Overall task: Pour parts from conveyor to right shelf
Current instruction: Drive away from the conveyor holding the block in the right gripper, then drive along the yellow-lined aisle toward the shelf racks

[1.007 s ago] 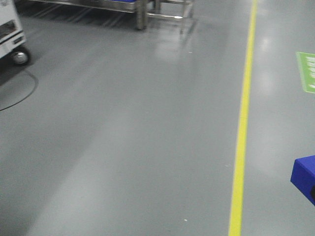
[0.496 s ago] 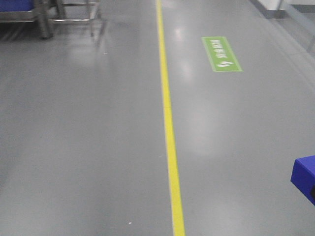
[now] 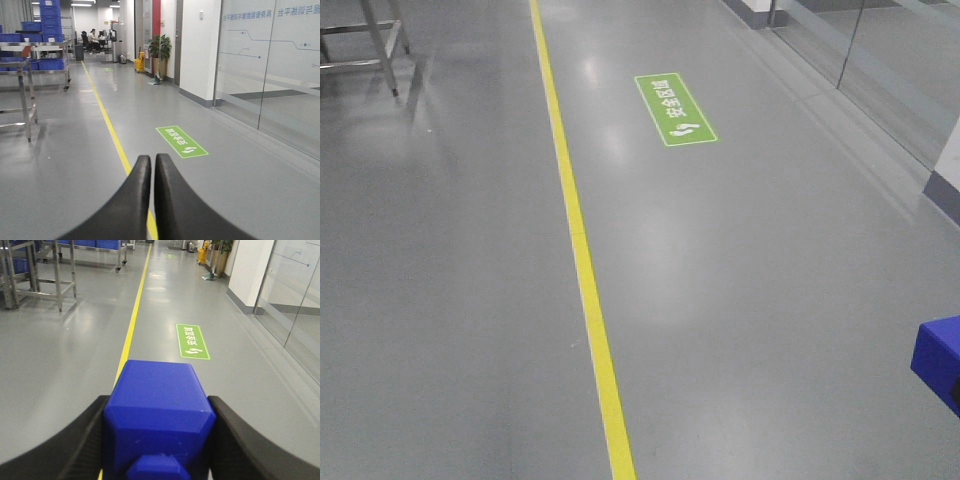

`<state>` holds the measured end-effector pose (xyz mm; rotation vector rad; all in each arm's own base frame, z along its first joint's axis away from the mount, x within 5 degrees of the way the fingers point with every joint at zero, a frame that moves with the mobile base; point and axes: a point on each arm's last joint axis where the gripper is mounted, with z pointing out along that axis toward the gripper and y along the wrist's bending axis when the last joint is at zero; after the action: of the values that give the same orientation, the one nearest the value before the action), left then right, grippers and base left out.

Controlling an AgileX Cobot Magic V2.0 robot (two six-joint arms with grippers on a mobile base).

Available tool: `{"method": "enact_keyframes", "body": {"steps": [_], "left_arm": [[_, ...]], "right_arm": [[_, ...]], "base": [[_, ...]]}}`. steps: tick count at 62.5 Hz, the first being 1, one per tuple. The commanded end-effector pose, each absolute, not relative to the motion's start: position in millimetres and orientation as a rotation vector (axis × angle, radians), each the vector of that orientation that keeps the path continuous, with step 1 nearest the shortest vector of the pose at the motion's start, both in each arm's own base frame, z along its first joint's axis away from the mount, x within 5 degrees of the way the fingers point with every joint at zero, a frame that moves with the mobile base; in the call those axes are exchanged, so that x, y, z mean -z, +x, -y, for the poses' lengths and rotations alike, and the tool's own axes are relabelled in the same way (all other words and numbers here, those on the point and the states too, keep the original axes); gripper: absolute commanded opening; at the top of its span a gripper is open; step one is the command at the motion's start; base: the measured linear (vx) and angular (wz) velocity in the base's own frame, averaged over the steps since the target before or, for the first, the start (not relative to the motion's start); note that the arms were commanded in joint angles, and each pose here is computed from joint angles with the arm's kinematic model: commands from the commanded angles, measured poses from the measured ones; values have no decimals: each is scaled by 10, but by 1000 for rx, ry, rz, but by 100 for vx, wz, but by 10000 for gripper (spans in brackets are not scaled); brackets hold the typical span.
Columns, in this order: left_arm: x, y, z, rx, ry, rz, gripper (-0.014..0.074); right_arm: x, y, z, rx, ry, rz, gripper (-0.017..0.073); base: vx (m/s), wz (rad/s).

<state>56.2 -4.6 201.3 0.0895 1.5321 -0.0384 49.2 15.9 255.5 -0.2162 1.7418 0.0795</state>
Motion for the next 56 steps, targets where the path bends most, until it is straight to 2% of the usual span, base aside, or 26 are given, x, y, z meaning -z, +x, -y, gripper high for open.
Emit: {"method": "enact_keyframes", "body": {"steps": [1, 18, 56], "left_arm": [[-1983, 563, 49, 49, 83, -1479, -6], [-1983, 563, 49, 49, 83, -1479, -6], [-1983, 563, 49, 49, 83, -1479, -6]], "right_arm": [[-2707, 501, -137, -59, -184, -1658, -10], [-2706, 500, -137, -59, -185, -1658, -10], [-2706, 500, -137, -59, -185, -1658, -10]], "base": [[28, -20], [34, 1], [51, 30]]}}
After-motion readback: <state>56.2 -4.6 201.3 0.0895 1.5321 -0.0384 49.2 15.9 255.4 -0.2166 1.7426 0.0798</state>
